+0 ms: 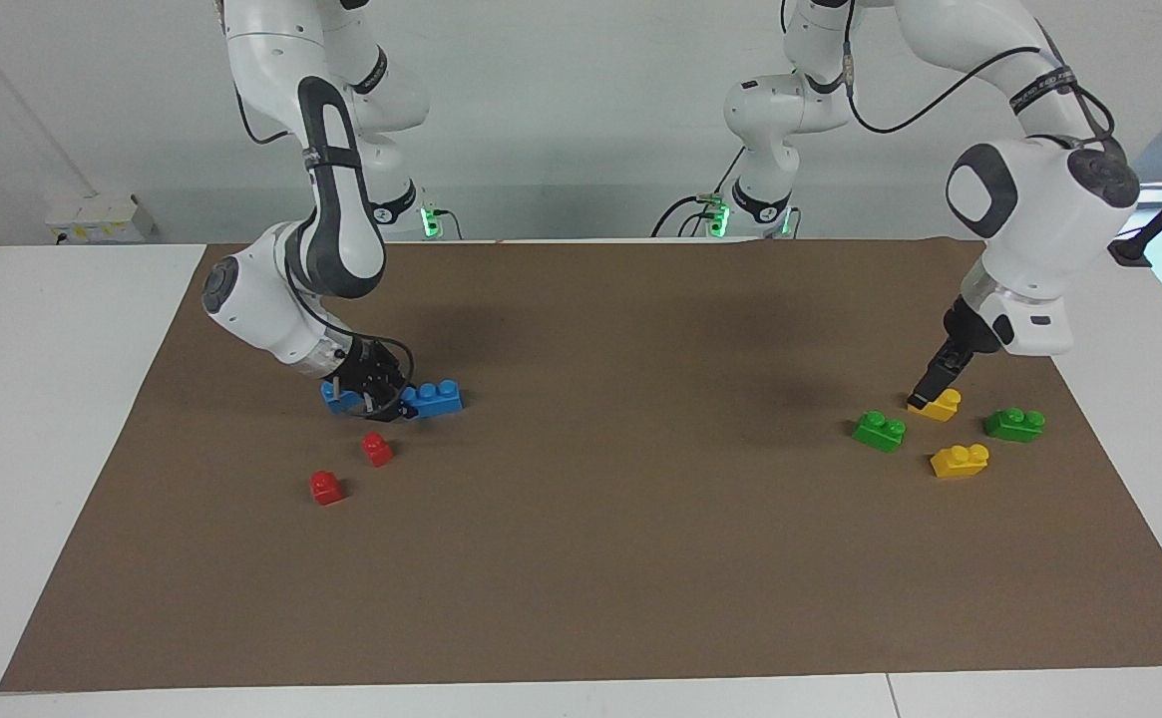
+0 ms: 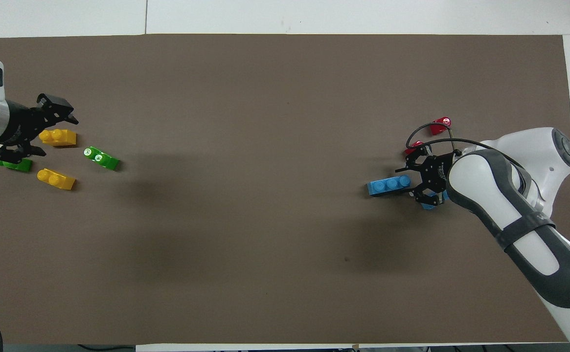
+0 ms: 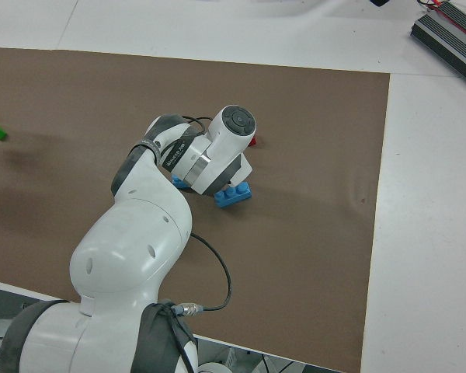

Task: Remove green block with left arm and hold with right

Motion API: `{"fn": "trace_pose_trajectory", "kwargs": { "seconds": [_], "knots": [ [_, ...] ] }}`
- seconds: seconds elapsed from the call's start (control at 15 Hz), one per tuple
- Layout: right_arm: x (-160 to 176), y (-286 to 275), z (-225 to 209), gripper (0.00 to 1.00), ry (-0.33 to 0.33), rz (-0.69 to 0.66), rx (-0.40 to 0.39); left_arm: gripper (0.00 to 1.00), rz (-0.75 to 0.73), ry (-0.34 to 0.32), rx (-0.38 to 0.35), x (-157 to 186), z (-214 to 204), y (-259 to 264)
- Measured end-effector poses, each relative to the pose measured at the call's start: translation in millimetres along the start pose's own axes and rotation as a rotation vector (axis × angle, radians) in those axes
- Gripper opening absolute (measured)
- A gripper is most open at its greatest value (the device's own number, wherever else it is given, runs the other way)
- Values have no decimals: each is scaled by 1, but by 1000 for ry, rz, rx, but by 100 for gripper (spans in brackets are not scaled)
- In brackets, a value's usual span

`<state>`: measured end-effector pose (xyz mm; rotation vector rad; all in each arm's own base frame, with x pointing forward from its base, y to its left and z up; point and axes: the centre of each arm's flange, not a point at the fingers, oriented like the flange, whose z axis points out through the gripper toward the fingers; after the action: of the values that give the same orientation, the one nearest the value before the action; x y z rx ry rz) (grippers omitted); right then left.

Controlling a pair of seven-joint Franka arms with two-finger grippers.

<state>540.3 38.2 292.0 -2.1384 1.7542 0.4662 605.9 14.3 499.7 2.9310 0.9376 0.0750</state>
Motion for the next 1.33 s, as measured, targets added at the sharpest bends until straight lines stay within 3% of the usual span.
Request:
{"fn": "trace_pose_trajectory", "kwargs": {
  "seconds": [0.2,0.4,1.07,1.33],
  "knots": [
    [1,1,1,90,2,2,0,100,152,24,-12,-6,-47,-2],
    [0,1,0,99,3,1,3,100,287,26,-10,-23,-80,-9],
    [-25,-20,-52,100,-46,-8,19,100,465,-10,9,-74,-139,-23],
    [-29,-26,-110,100,45,-107,1,100,494,-8,7,-82,-141,-14]
  ]
}}
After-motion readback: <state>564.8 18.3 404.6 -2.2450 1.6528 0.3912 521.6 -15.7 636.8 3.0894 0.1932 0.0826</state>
